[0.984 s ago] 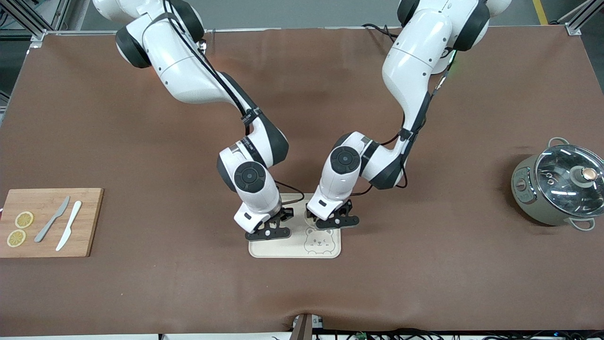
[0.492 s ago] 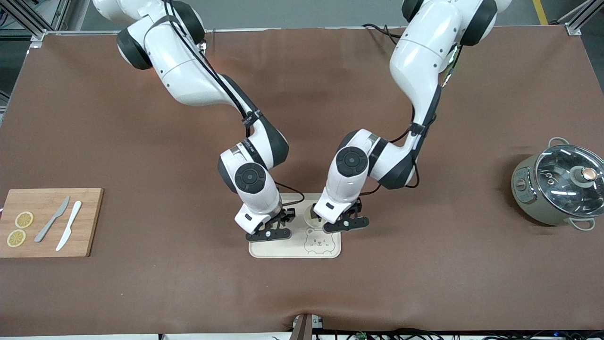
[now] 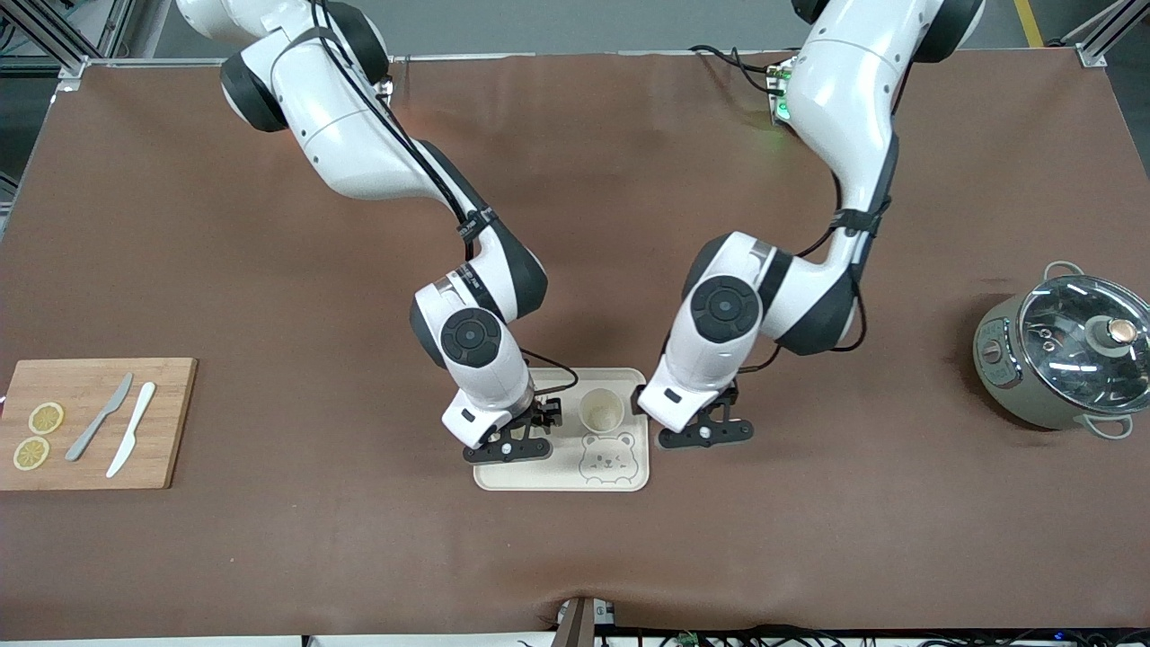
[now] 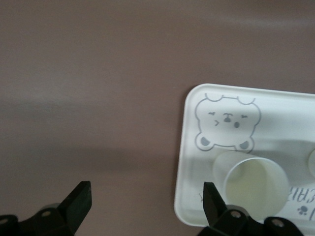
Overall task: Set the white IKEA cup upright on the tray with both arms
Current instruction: 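Lift both grippers away from the cups on the tray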
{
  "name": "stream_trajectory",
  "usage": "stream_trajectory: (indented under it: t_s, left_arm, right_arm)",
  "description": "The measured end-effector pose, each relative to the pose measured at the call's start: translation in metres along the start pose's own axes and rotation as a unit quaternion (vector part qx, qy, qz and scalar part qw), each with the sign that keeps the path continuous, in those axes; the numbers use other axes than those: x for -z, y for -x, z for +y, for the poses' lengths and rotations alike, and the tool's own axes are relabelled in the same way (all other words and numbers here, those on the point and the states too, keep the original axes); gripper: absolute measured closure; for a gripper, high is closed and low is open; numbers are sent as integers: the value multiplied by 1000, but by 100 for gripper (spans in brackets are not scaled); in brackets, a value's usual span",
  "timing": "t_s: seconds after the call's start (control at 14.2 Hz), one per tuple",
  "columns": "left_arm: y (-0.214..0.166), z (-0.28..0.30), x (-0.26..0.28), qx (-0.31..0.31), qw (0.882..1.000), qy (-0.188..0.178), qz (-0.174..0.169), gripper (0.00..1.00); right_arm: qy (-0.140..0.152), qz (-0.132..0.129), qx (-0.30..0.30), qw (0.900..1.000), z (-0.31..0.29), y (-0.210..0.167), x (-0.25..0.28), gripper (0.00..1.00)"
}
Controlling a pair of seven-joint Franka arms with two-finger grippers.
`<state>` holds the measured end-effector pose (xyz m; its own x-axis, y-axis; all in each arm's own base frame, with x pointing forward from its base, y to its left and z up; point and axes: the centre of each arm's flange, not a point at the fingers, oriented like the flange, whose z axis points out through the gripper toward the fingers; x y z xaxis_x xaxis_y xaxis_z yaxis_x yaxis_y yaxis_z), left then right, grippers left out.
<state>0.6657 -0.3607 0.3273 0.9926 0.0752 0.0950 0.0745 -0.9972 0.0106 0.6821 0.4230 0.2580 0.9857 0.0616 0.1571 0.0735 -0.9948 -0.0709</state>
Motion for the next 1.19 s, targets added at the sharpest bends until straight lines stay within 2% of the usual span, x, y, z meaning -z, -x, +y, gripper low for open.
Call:
stream_trajectory:
  t_s: [0.35, 0.49, 0.56, 0.63, 0.7, 1.05, 1.19]
  left_arm:
    - [-30, -63, 23, -52, 999, -5, -4, 0]
    - [-43, -95, 38, -76, 997, -4, 2, 0]
    - [-49, -113, 46, -89, 996, -3, 5, 0]
    - [-55, -133, 54, -98, 995, -1, 7, 0]
    - [-59, -155, 61, -105, 994, 2, 8, 0]
    - [-56, -229, 74, -139, 990, 6, 4, 0]
    - [-50, -252, 71, -148, 989, 6, 21, 0]
  right_arm:
    - [6, -5, -15, 1000, 18, -14, 33, 22]
    - [-5, 1, -33, 999, 32, -25, 57, 18]
    - [-13, 0, -46, 999, 42, -31, 70, 14]
    - [-15, -2, -58, 998, 56, -38, 82, 4]
    - [-15, -3, -70, 997, 73, -45, 95, 0]
    - [-5, -2, -113, 994, 154, -71, 151, 0]
    - [5, -19, -108, 994, 185, -73, 168, 0]
